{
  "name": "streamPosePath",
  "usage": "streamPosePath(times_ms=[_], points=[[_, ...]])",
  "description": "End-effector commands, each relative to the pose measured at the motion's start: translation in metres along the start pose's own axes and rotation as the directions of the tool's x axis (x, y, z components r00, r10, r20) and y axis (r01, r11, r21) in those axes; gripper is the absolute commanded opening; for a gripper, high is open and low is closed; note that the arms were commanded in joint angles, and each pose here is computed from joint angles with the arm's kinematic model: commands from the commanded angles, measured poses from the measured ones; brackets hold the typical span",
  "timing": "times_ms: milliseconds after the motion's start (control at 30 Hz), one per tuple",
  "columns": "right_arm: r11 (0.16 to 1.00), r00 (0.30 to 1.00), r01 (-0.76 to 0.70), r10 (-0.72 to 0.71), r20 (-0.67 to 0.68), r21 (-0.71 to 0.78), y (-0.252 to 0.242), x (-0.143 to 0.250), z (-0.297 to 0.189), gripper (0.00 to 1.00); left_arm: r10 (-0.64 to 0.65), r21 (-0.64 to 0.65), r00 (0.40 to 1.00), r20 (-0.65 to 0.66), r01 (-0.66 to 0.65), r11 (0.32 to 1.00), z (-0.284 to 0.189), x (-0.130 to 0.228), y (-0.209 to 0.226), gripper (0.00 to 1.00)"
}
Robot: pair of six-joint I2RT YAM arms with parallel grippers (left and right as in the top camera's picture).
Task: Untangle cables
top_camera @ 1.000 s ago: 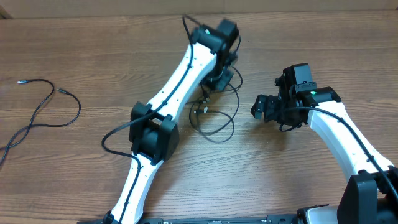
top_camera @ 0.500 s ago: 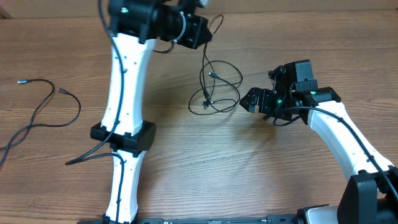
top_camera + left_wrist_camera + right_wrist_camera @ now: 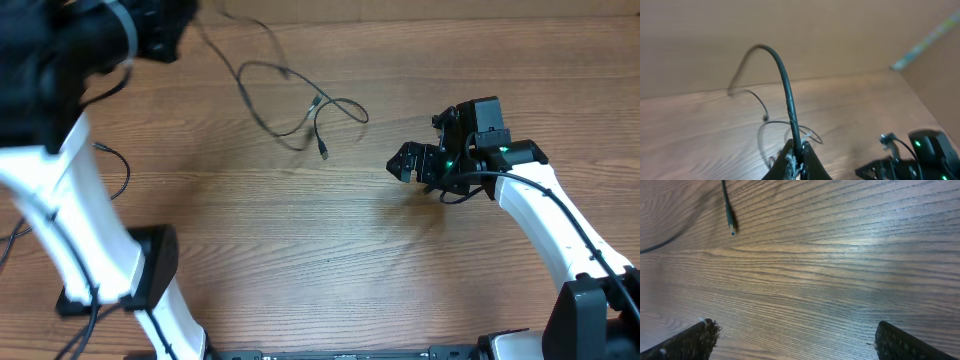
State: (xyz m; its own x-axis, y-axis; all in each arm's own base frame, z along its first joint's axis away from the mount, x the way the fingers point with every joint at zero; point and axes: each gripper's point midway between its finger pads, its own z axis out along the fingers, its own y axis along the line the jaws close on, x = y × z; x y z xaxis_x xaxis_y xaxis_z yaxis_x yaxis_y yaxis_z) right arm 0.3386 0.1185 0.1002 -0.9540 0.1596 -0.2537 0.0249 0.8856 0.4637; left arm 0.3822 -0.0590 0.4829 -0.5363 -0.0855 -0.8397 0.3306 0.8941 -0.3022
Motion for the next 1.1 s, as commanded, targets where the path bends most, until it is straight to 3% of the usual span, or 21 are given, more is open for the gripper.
streamPosePath(times_ms=[0, 200, 367, 567, 900, 1067], points=[[1.000, 1.000, 0.007, -0.007, 0.024, 0.003, 0.002, -0.008, -0.005, 0.99, -0.106, -0.182, 0.991, 0.084, 0.120, 0.976, -0.039, -0.005, 0.025, 0.04], [1.000, 1.000, 0.005, -0.005, 0.020, 0.004, 0.002, -0.007, -0.005, 0.99, -0.183, -0.250, 0.970, 0.161, 0.220, 0.943, -0.063, -0.009, 0.038, 0.04], [1.000, 1.000, 0.004, -0.004, 0.018, 0.004, 0.002, -0.006, -0.005, 1.00, -0.212, -0.277, 0.969, 0.129, 0.240, 0.930, -0.055, -0.003, 0.049, 0.04], [1.000, 1.000, 0.007, -0.007, 0.019, 0.003, 0.003, -0.006, -0.005, 1.00, -0.240, -0.145, 0.971, 0.017, 0.240, 0.960, -0.031, 0.009, 0.034, 0.04], [1.000, 1.000, 0.006, -0.006, 0.017, 0.004, 0.002, -0.006, -0.005, 1.00, -0.214, -0.185, 0.975, 0.059, 0.221, 0.958, -0.036, 0.000, 0.050, 0.04], [1.000, 1.000, 0.006, -0.006, 0.016, 0.005, 0.002, -0.005, -0.005, 1.00, -0.233, -0.522, 0.957, 0.173, 0.290, 0.802, -0.067, 0.000, 0.119, 0.04]])
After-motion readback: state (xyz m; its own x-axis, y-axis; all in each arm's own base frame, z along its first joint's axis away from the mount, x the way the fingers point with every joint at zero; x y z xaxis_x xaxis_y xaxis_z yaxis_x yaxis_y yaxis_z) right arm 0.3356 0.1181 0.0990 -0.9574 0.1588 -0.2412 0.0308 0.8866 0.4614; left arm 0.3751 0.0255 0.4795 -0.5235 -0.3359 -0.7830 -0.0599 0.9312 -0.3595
